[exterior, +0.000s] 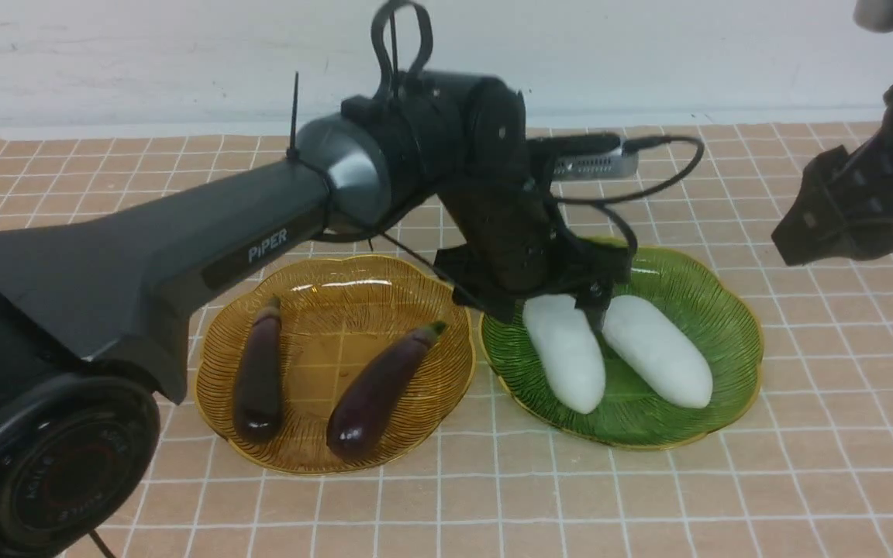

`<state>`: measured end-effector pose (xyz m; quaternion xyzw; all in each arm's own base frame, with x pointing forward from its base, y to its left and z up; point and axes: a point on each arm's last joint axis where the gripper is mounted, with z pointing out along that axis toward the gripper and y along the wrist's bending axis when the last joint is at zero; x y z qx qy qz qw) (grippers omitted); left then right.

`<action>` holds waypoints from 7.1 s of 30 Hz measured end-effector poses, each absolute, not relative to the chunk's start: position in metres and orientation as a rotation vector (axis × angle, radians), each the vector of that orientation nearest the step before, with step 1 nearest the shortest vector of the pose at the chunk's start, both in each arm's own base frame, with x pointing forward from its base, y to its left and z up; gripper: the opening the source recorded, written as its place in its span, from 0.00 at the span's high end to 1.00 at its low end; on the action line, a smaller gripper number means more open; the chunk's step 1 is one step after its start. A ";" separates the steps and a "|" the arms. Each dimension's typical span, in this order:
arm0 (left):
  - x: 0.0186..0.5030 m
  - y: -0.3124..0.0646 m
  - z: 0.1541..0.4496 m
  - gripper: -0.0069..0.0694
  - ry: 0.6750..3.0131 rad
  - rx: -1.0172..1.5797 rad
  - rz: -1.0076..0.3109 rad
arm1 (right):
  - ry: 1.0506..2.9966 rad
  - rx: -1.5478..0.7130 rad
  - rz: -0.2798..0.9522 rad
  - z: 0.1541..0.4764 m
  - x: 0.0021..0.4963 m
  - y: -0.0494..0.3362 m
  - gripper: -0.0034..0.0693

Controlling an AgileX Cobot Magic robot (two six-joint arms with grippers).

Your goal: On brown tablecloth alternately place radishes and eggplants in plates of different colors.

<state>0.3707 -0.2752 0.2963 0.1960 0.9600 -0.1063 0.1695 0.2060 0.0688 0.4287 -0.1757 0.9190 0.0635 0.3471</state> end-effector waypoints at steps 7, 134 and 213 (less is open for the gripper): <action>0.359 -0.251 0.346 0.90 2.592 0.556 -0.156 | 2.213 -0.397 0.188 0.450 0.143 0.048 0.78; 0.052 -0.004 0.170 0.91 1.870 0.175 0.040 | 1.161 -0.303 0.127 0.326 0.033 0.012 0.97; 0.052 -0.004 0.170 0.91 1.870 0.174 0.039 | 1.795 0.082 -0.063 0.178 0.054 -0.005 0.97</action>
